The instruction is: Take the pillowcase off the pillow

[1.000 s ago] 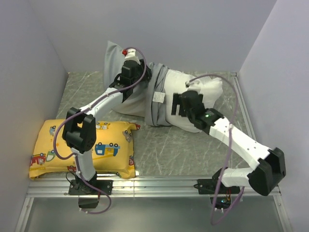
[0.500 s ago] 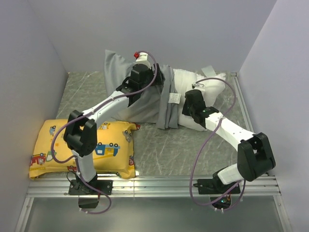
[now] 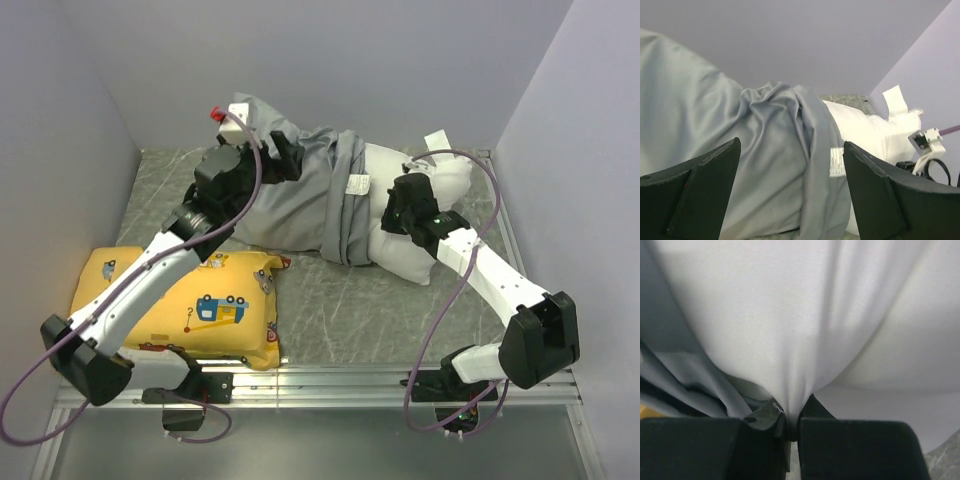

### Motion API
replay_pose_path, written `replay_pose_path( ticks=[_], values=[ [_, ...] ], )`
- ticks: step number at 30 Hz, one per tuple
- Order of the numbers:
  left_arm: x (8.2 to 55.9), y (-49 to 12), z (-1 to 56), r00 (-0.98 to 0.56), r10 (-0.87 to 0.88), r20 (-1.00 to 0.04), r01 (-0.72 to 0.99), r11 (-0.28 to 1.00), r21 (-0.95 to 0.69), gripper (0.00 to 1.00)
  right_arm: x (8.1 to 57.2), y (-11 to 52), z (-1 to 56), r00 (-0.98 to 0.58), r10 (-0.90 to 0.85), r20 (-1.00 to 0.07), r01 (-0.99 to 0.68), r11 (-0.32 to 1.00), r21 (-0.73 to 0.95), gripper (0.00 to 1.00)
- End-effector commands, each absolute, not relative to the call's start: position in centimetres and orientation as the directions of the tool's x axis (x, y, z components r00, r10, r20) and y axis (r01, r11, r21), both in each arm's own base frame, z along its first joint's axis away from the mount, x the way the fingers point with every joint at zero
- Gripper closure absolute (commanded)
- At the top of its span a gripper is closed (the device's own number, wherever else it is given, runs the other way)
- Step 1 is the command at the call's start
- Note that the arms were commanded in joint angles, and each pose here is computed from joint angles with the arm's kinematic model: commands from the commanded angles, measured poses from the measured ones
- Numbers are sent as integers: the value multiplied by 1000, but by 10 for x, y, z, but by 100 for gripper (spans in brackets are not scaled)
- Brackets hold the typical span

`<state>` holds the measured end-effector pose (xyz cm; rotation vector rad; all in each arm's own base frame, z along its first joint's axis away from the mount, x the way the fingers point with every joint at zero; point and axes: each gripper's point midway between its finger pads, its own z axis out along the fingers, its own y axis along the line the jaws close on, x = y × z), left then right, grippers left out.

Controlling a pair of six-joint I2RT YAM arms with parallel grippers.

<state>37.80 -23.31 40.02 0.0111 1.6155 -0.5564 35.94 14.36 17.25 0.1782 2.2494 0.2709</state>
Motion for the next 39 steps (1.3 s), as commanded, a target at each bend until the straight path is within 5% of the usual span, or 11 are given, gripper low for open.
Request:
replay_pose_path(
  ticks=[1, 7, 21, 26, 29, 30, 32, 39],
  values=[
    [374, -233, 345, -222, -265, -938, 299, 897, -324, 11, 366, 143, 221, -559, 255, -789, 10, 953, 302, 100],
    [359, -271, 255, -370, -239, -898, 389, 838, -383, 12, 365, 145, 223, -561, 259, -786, 0, 950, 313, 100],
    [346, -348, 217, -418, -256, -872, 515, 724, -460, 6, 365, 147, 215, -574, 262, -776, 2, 948, 319, 100],
    [372, -345, 175, -479, -222, -849, 368, 828, -424, 22, 363, 141, 230, -553, 257, -793, 7, 953, 304, 100],
    [386, -322, 165, -473, -219, -854, 246, 898, -366, 56, 363, 132, 239, -534, 256, -806, 24, 957, 288, 100],
    [397, -304, 168, -445, -240, -863, 178, 920, -348, 81, 363, 129, 240, -530, 261, -807, 30, 957, 289, 100],
    [407, -279, 169, -430, -263, -864, 104, 936, -337, 95, 363, 116, 248, -509, 276, -815, 55, 956, 289, 100],
    [447, -100, 199, -234, -460, -856, -303, 872, -385, 100, 363, 60, 281, -421, 365, -830, 171, 931, 322, 100]
  ],
)
